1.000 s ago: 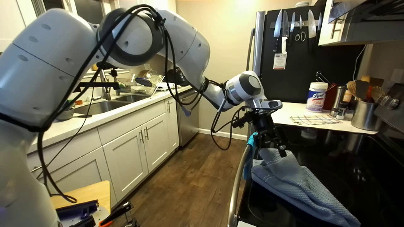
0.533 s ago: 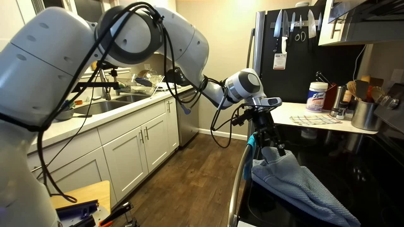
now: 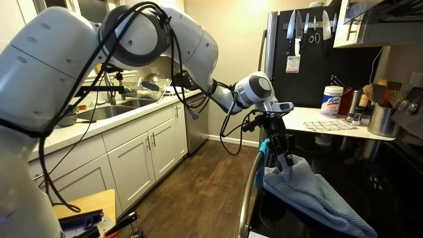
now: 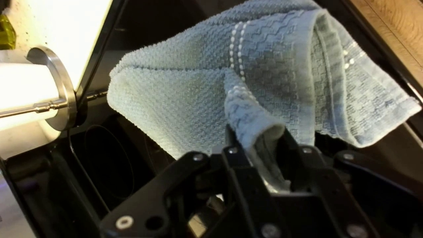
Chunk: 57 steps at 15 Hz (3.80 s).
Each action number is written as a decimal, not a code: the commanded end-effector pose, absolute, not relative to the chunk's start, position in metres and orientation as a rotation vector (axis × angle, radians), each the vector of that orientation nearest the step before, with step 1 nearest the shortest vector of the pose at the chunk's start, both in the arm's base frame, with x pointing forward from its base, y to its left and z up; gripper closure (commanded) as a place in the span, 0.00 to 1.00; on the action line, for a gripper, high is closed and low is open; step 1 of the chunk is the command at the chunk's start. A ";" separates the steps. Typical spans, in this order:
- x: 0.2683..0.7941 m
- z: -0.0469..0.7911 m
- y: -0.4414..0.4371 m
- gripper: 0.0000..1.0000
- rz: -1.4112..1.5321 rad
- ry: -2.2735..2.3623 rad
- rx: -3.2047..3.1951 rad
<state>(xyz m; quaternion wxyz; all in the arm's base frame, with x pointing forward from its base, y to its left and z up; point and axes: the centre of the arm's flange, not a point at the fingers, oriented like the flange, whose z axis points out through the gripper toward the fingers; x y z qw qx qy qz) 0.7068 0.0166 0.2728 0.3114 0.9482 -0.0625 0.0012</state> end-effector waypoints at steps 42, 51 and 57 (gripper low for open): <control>0.501 0.728 0.061 0.98 0.828 -0.260 2.449; 0.519 0.735 0.069 0.98 0.871 -0.305 2.493; 0.523 0.749 0.053 0.98 0.920 -0.460 2.545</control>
